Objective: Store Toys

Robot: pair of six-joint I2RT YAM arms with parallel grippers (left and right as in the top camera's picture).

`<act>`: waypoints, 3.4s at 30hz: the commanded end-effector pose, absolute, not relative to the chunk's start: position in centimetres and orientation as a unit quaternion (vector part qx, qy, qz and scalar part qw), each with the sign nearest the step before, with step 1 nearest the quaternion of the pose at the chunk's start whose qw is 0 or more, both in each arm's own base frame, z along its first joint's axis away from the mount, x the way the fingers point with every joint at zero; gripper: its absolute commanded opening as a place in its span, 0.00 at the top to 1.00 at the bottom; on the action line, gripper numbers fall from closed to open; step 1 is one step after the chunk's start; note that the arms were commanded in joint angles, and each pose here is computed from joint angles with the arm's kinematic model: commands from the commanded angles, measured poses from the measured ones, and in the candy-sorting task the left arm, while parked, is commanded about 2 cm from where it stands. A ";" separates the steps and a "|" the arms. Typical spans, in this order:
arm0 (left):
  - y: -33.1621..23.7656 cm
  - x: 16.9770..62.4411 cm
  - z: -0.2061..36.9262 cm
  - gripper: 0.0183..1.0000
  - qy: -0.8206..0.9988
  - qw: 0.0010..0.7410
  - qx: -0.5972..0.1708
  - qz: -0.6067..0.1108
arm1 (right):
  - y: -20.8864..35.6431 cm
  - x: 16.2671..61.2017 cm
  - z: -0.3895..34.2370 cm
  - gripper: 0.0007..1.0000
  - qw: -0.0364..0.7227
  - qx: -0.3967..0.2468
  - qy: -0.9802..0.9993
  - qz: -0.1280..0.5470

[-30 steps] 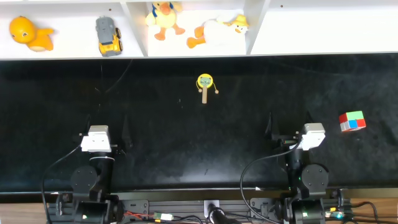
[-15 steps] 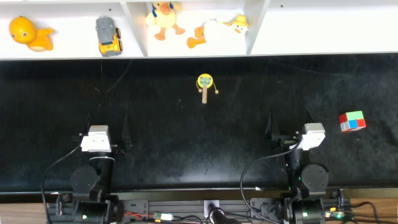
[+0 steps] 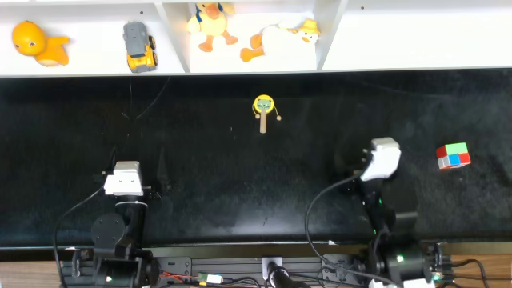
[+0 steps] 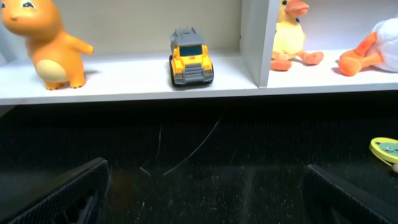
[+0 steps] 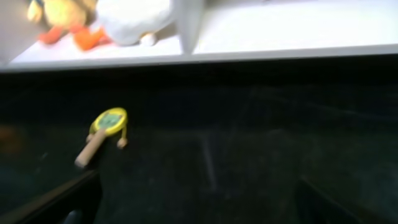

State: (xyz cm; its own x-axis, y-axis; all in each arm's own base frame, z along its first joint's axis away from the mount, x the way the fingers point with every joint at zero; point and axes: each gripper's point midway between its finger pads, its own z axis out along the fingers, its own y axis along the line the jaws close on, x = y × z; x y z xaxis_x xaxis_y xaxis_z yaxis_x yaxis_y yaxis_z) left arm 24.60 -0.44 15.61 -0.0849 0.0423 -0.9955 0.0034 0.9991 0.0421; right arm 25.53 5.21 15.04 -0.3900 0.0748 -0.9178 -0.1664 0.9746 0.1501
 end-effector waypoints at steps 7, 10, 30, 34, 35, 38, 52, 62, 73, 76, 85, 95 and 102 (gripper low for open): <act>-0.8 24.6 15.7 0.00 0.733 0.679 0.030 0.016 | 9.9 27.0 14.9 0.00 0.409 -0.101 0.897 0.137; -0.8 24.6 15.7 0.00 0.733 0.679 0.030 0.015 | 12.1 27.3 14.5 0.00 0.367 -0.126 0.909 0.154; -0.8 24.6 15.7 0.00 0.733 0.679 0.030 0.015 | 22.4 33.5 8.4 0.00 0.300 -0.116 0.945 0.060; -0.8 24.6 15.7 0.00 0.733 0.679 0.030 0.015 | 22.7 34.9 7.1 0.00 0.295 -0.094 0.950 0.040; -0.8 24.6 15.7 0.00 0.733 0.679 0.030 0.016 | 22.8 35.2 6.8 0.00 0.294 -0.088 0.951 0.038; -0.8 24.6 15.7 0.00 0.733 0.679 0.030 0.016 | 23.0 36.0 5.6 0.00 0.290 -0.067 0.954 0.034; -0.8 24.6 15.7 0.00 0.733 0.679 0.030 0.016 | 23.8 36.8 3.0 0.01 0.279 -0.026 0.959 0.045; -0.8 24.6 15.7 0.00 0.733 0.679 0.030 0.016 | 24.2 36.6 2.0 0.01 0.266 -0.024 0.962 0.055; -0.8 24.6 15.7 0.00 0.733 0.679 0.030 0.015 | 24.4 35.6 1.1 0.05 0.239 -0.030 0.969 0.060; -0.8 24.6 15.7 0.00 0.733 0.679 0.030 0.016 | 24.0 34.9 0.1 0.04 0.219 -0.033 0.974 0.052; -0.8 24.6 15.7 0.00 0.733 0.679 0.030 0.016 | 23.6 33.6 -1.1 0.33 0.185 -0.039 0.981 0.044; -0.8 24.6 15.7 0.00 0.733 0.679 0.030 0.015 | 24.3 33.1 -1.2 0.82 0.171 -0.041 0.982 0.064; -0.8 24.6 15.7 0.00 0.733 0.679 0.030 0.016 | 24.5 32.9 -1.1 0.96 0.165 -0.043 0.983 0.072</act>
State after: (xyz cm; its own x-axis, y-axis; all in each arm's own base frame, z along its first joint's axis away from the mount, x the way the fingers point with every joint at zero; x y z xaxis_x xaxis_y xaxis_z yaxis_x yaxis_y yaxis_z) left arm 24.60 -0.46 15.59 -0.0853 0.0423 -0.9955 0.0042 0.9991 0.0421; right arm 35.49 24.70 2.39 -0.8910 -0.0315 -0.4529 -0.0981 0.9874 0.1243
